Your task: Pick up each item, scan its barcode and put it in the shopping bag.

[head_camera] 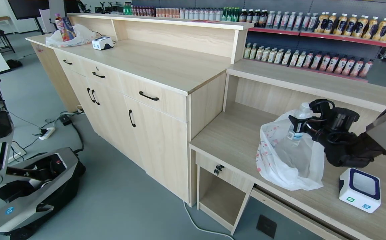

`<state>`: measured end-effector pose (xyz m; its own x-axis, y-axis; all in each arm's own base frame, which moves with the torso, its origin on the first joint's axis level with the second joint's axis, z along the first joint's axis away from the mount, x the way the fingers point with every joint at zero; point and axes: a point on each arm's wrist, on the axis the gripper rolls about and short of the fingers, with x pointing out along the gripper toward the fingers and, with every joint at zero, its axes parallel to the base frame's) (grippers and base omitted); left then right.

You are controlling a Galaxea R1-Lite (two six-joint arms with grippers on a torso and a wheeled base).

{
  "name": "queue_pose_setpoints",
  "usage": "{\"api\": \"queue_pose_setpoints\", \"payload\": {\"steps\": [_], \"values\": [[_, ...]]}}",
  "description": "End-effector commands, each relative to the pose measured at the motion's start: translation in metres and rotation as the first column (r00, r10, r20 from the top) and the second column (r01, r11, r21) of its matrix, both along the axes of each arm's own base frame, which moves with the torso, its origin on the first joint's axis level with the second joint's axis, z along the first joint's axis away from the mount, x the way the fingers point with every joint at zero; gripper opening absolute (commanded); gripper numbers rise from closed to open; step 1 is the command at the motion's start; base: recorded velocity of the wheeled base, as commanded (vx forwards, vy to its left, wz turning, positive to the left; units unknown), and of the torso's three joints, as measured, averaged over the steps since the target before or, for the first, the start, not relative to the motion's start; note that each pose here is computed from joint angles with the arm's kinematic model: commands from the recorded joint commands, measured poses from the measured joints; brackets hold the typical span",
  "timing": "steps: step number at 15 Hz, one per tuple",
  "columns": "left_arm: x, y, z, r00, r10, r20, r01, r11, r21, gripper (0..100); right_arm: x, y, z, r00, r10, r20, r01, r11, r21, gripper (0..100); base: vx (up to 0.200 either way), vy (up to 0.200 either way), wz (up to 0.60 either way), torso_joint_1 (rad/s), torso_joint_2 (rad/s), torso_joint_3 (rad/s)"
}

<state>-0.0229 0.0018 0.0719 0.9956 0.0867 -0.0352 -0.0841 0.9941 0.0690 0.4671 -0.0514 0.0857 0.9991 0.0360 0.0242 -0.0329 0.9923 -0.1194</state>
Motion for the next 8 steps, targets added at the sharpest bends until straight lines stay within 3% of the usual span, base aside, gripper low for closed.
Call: {"api": "queue_pose_setpoints", "payload": {"steps": [1,8], "values": [[0.0,0.0,0.0,1.0,0.001,0.0,-0.001,1.0,0.0,100,0.011,0.002,-0.023,1.0,0.009,-0.015,-0.009,1.0,0.003,0,0.0,0.0,0.0,0.0,0.0,0.0],[0.0,0.0,0.0,1.0,0.001,0.0,-0.001,1.0,0.0,100,0.031,-0.003,-0.043,0.998,0.067,-0.001,-0.067,0.998,-0.008,0,0.0,0.0,0.0,0.0,0.0,0.0]]}}
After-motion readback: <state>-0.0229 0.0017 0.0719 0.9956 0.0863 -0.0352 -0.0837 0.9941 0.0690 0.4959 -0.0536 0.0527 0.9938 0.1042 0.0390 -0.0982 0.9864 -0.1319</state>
